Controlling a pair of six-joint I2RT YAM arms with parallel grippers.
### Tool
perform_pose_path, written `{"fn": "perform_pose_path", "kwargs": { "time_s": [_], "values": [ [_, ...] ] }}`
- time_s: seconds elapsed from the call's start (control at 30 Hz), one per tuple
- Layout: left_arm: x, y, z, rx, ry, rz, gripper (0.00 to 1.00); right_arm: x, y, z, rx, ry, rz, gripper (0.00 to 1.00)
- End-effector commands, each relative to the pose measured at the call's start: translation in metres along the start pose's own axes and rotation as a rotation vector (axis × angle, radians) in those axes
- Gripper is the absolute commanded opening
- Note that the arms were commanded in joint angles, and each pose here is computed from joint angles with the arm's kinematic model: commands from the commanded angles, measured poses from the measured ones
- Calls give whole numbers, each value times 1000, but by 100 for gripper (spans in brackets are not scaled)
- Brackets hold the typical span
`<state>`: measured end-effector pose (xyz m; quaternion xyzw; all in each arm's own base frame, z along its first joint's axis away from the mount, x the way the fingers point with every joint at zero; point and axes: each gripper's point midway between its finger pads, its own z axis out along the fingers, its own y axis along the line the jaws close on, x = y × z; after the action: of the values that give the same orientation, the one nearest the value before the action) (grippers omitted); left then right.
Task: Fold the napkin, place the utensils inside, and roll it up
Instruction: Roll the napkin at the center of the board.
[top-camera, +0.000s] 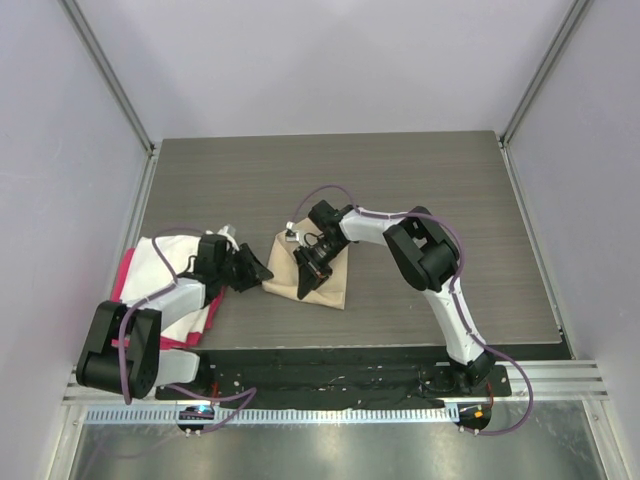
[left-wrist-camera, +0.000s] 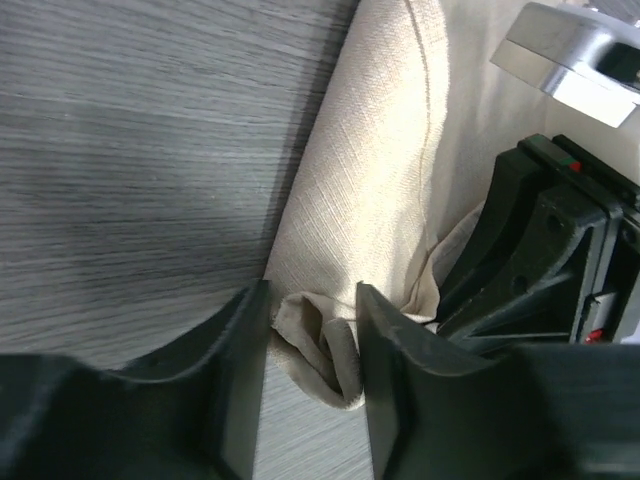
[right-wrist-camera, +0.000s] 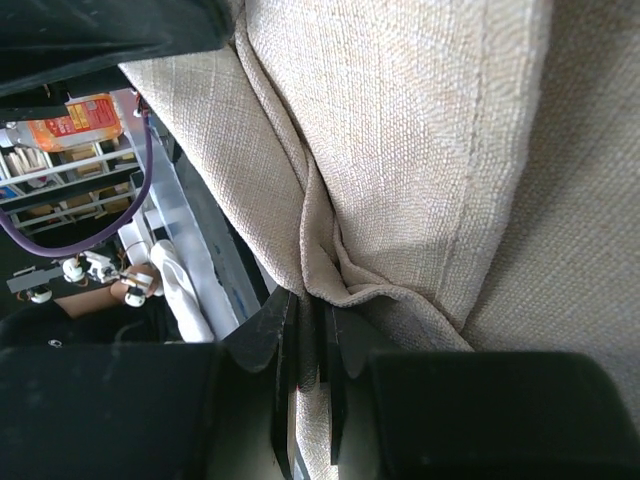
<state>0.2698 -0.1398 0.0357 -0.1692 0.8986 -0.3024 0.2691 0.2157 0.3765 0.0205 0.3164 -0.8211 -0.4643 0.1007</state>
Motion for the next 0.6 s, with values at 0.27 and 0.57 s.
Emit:
{"fn": "perform_pose_path", "kwargs": {
  "time_s": [0.27,0.57],
  "values": [
    [2,1,21,7,48,-13,0,-4,-30,-7,199,-15,45,22],
    [8,9,17,-67,124,-28,0,-43,23,-61,346,-199,-121,56]
  ]
}}
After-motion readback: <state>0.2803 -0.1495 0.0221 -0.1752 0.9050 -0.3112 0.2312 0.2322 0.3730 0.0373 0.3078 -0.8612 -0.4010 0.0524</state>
